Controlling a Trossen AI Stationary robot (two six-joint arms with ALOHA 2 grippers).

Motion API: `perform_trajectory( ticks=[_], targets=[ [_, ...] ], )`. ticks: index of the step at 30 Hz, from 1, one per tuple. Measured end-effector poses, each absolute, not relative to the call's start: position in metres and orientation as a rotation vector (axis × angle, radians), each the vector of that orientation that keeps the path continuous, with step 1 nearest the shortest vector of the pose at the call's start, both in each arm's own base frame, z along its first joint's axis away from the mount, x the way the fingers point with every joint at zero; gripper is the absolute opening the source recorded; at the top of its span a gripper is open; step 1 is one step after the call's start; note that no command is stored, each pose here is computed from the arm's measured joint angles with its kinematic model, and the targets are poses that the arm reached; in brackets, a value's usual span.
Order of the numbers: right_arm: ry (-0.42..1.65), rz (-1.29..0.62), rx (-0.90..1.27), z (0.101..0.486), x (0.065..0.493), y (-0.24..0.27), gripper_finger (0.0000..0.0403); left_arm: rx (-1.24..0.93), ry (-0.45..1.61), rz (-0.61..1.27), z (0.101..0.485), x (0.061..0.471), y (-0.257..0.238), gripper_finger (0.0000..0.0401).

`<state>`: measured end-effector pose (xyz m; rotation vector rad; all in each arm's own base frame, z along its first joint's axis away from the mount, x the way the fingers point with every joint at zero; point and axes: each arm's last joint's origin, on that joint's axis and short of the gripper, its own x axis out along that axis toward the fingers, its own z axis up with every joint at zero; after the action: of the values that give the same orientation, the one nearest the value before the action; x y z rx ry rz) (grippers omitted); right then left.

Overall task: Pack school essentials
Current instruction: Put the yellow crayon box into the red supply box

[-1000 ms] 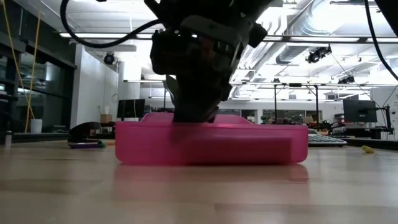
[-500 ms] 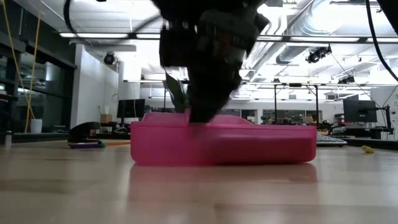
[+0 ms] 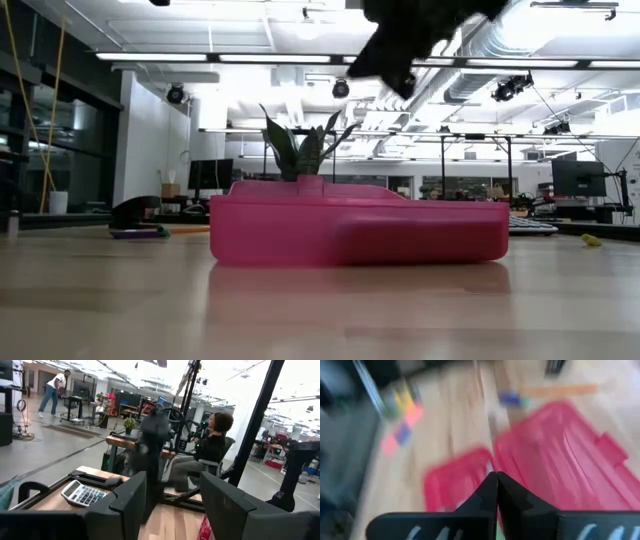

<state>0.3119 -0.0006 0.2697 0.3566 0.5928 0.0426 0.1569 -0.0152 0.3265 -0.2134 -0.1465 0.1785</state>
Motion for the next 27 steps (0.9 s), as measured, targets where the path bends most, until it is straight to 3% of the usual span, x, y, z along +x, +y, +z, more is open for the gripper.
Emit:
perform_trajectory(
  ticks=[5, 9, 23, 27],
  targets=[
    [0.119, 0.011, 0.467, 0.282, 0.27, 0.004, 0.0, -0.21, -0.134, 0.184, 0.325, 0.157, -0.015, 0.0172],
    [-0.068, -0.002, 0.447, 0.283, 0.248, 0.006, 0.0, -0.204, -0.11, 0.195, 0.322, 0.159, -0.015, 0.0172],
    [-0.11, -0.005, 0.362, 0.288, 0.235, 0.006, 0.0, -0.203, -0.105, 0.199, 0.322, 0.16, -0.015, 0.0172],
    [-0.103, -0.006, 0.362, 0.287, 0.235, 0.006, 0.0, -0.299, -0.088, 0.229, 0.319, 0.164, -0.015, 0.0172]
  ],
)
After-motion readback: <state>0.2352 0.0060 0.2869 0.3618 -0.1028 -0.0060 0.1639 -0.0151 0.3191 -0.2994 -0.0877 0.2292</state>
